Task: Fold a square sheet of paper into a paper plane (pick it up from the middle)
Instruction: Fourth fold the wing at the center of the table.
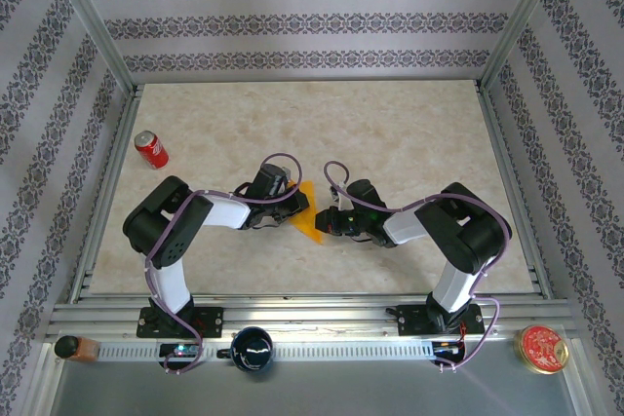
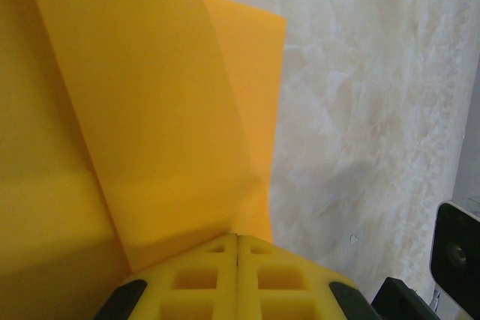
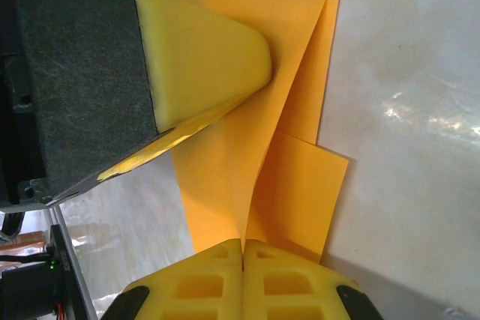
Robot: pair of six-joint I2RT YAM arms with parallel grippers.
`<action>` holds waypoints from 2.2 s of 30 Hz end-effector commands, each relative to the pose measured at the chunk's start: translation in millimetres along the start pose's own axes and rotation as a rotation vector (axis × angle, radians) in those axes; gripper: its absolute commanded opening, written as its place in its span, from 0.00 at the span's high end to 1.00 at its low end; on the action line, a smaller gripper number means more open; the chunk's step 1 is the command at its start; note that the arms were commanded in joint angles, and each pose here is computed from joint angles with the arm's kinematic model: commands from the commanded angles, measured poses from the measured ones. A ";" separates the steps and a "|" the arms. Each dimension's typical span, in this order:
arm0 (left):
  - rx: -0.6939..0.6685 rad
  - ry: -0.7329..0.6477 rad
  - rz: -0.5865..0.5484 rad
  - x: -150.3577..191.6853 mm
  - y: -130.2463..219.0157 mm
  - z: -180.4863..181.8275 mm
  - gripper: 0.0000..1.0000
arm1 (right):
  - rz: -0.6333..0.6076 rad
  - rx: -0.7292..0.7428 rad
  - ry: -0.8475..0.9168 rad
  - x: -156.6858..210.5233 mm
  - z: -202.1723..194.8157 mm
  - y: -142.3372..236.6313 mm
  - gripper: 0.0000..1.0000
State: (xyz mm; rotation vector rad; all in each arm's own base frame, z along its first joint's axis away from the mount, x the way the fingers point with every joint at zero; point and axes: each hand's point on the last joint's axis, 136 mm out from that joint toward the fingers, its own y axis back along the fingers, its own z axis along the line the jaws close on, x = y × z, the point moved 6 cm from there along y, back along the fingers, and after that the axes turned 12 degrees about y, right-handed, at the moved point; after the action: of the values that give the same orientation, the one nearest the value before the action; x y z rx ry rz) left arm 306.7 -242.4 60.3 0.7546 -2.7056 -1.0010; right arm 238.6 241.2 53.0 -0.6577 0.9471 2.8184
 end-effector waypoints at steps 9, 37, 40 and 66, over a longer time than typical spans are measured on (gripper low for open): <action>-0.083 0.003 0.049 8.0 -6.2 19.7 0.95 | 0.107 0.046 -0.067 16.8 -6.6 7.3 0.94; -0.091 0.016 0.045 8.2 -6.3 24.2 0.96 | 0.221 -0.012 -0.148 33.2 2.5 23.4 0.88; -0.092 0.017 0.045 8.2 -6.5 24.3 0.96 | 0.231 -0.036 -0.150 33.8 5.8 26.1 0.87; -0.089 0.020 0.044 8.6 -7.2 25.0 0.96 | 0.110 0.006 -0.061 -5.0 24.1 58.6 0.77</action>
State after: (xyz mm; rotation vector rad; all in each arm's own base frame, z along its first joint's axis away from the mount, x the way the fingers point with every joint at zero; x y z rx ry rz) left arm 301.6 -247.0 58.9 0.6721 -2.7204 -0.9728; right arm 210.4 207.9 97.5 -0.4817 0.9818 2.9493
